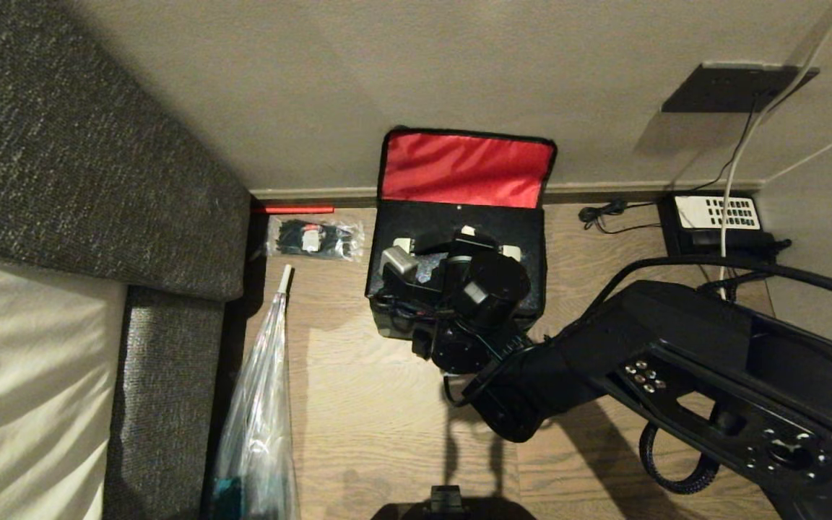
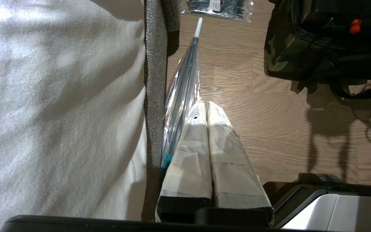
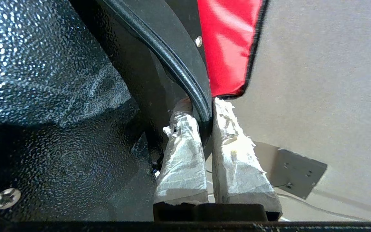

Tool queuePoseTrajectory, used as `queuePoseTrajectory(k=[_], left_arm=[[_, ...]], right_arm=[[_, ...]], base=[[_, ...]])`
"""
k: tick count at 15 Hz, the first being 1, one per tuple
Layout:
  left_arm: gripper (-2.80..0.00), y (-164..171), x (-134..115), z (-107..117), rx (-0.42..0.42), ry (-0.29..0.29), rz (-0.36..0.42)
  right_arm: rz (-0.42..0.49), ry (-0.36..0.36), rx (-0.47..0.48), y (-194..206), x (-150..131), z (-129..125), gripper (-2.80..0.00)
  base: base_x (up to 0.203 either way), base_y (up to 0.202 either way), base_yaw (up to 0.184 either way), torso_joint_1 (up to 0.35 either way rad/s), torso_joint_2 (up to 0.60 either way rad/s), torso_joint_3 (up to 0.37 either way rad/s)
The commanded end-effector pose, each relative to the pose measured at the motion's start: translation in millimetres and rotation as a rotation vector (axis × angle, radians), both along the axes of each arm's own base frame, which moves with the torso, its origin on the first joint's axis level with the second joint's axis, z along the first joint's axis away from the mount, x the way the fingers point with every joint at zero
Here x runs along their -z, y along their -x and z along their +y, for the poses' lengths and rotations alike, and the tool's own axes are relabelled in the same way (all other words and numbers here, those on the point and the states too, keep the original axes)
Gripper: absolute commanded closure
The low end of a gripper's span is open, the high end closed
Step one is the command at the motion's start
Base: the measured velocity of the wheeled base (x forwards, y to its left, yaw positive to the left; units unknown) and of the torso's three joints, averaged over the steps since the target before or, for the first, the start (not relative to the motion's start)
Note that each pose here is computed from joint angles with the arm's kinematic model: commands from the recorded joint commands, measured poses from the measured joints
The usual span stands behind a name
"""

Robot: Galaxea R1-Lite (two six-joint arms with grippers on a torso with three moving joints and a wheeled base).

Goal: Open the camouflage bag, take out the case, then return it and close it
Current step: Lift the black box

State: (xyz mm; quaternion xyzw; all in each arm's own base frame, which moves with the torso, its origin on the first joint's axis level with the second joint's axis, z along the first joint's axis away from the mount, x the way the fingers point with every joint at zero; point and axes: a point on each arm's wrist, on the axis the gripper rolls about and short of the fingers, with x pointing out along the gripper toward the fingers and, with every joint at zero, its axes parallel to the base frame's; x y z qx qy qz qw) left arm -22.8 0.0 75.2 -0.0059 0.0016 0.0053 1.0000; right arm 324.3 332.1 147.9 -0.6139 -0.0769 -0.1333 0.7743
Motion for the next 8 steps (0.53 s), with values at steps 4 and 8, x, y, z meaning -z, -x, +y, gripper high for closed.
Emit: queuePoseTrajectory(k=[4, 8], left_arm=[[0.00, 0, 1, 0, 0.000, 0.000, 0.001], [0.00, 0, 1, 0, -0.002, 0.000, 0.000]], right_arm=[[-0.021, -0.022, -0.004, 12, -26, -4, 0.00], [-0.028, -0.031, -0.012, 19, -37, -4, 0.00]], base=[[0.000, 0.000, 0.000, 0.000, 0.00, 0.000], [0.000, 0.000, 0.000, 0.000, 0.00, 0.000]])
